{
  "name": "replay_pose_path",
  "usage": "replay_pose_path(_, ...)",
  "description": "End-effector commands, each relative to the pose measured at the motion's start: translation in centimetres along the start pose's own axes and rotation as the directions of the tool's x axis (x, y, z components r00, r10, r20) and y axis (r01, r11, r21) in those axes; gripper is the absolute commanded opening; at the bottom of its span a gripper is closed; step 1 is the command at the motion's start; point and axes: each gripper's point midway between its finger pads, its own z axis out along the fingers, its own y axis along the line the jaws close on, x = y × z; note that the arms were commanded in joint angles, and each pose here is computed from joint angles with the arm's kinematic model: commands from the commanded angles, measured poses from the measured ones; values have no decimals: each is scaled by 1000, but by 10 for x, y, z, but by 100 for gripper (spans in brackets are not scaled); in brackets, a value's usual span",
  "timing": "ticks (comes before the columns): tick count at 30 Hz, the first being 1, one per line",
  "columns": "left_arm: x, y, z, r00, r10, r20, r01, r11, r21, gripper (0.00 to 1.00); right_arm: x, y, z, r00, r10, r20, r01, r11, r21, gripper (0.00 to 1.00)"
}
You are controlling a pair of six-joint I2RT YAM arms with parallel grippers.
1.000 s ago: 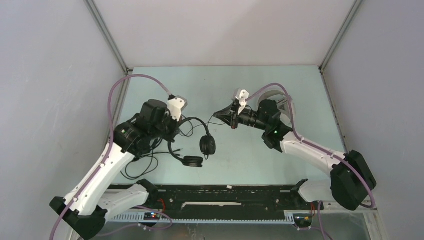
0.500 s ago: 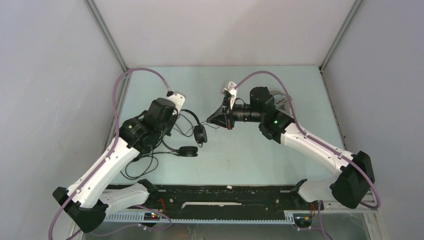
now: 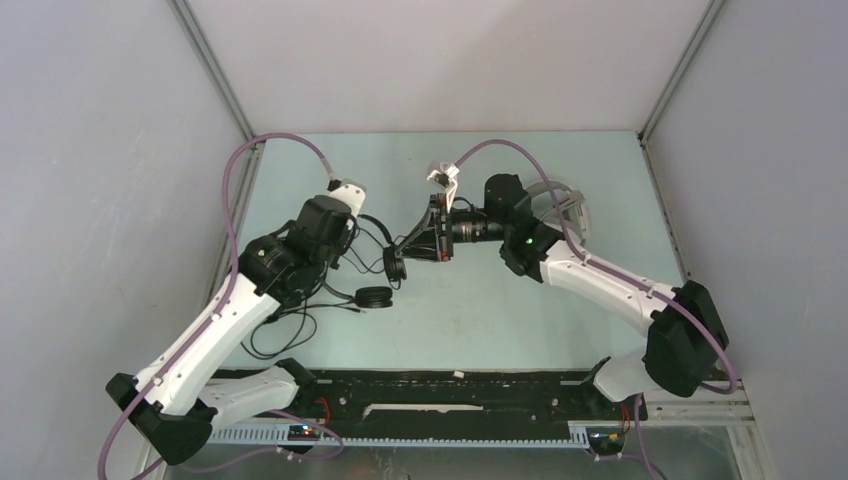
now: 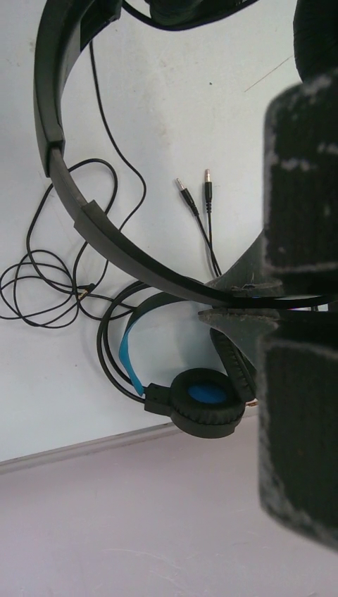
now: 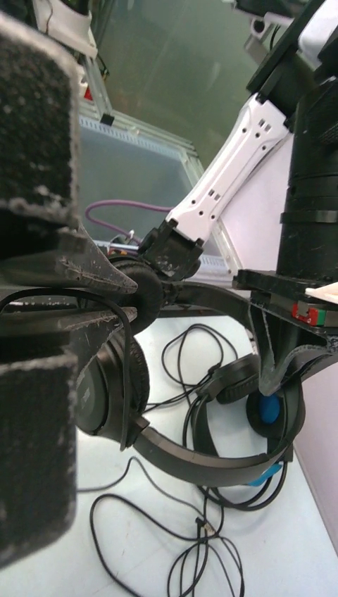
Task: Wrap the headphones
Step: Wrap the headphones cable around the headphones.
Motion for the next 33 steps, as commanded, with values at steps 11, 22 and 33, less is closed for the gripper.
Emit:
replay_pose_path(11,-41,23,-11,956,-233,176,253,963,-97,0,-28,43,25,997,42,67,-29,980,-197,23)
replay_pose_path(22,-56,38,-21,897,-337,286,382,917,-119,0,-22,54,37,997,25,67,-10,975,-222,24)
replay_pose_path(33,-60,56,-32,825,-415,384,496,857,-140,0,-20,59,43,997,14,71,3,972,-235,25)
